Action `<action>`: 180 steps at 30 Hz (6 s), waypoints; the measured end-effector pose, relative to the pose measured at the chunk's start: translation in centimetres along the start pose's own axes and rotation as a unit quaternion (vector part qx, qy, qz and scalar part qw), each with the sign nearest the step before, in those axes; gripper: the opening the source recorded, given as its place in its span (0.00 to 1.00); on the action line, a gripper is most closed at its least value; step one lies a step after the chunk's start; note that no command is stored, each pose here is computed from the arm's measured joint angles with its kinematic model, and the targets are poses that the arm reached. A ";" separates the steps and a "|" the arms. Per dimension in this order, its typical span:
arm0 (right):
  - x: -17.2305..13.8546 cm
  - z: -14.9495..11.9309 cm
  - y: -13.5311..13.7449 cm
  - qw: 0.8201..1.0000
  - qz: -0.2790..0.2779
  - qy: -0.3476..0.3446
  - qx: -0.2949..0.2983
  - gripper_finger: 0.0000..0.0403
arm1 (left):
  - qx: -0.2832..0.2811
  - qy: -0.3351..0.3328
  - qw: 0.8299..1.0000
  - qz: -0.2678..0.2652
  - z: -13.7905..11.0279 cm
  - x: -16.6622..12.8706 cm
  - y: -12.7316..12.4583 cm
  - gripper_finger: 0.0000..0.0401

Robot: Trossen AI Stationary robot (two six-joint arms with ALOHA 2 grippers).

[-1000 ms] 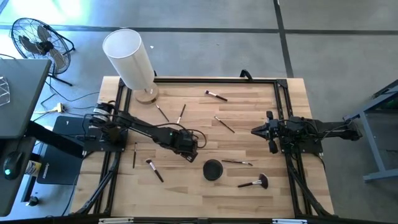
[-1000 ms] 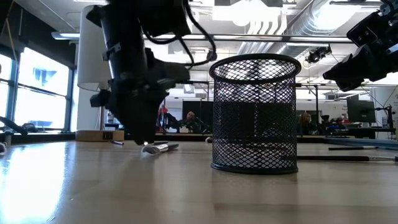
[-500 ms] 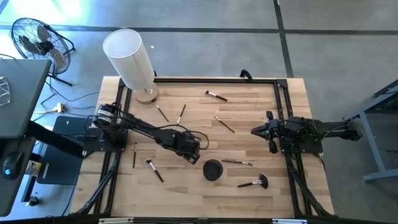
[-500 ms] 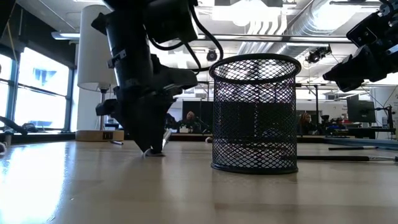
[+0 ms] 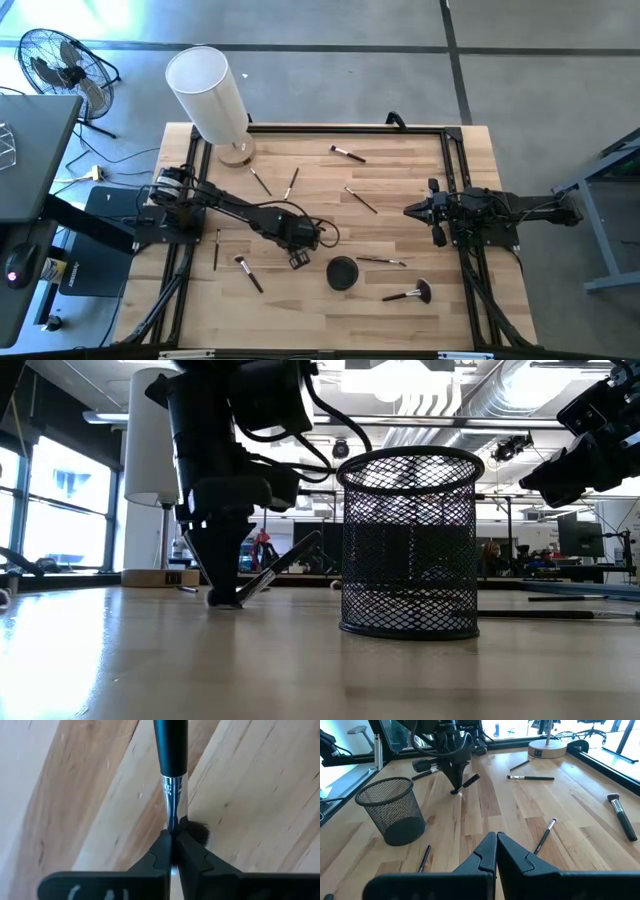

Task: Pick & Place Makeup Supplies
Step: Put the makeup brush into the black makeup holder

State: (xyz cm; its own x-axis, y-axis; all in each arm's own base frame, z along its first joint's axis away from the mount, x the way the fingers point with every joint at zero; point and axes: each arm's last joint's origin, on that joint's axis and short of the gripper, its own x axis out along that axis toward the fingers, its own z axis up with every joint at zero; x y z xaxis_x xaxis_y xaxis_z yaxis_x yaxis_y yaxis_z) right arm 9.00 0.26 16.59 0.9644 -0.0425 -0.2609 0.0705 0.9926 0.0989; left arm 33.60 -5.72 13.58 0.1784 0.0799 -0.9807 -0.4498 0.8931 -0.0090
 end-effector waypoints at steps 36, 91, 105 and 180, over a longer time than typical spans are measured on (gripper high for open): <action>0.0 0.3 0.0 1.000 0.002 -0.015 0.002 0.01 | -0.076 0.108 0.966 -0.224 0.9 -3.5 1.4 0.00; 24.4 14.1 8.0 0.774 -0.169 0.261 -0.552 0.24 | -0.002 0.033 0.969 -0.243 9.3 -16.3 9.7 0.00; 24.2 13.5 7.8 0.813 -0.173 0.269 -0.487 0.10 | 0.002 0.025 0.964 -0.265 9.4 -16.4 9.2 0.02; 18.0 6.1 18.5 0.980 -0.129 -0.074 0.130 0.27 | 0.076 -0.339 0.914 -0.210 -9.4 -13.1 6.7 0.35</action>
State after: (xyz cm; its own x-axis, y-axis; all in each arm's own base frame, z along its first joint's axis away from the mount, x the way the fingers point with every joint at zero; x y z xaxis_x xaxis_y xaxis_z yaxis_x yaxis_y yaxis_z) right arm 29.24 17.12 19.54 0.9314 -0.3229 -0.1682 0.3601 0.8852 0.2946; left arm 20.04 -4.95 24.58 0.8322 -0.0741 -0.5495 -0.0988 0.9554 -0.2784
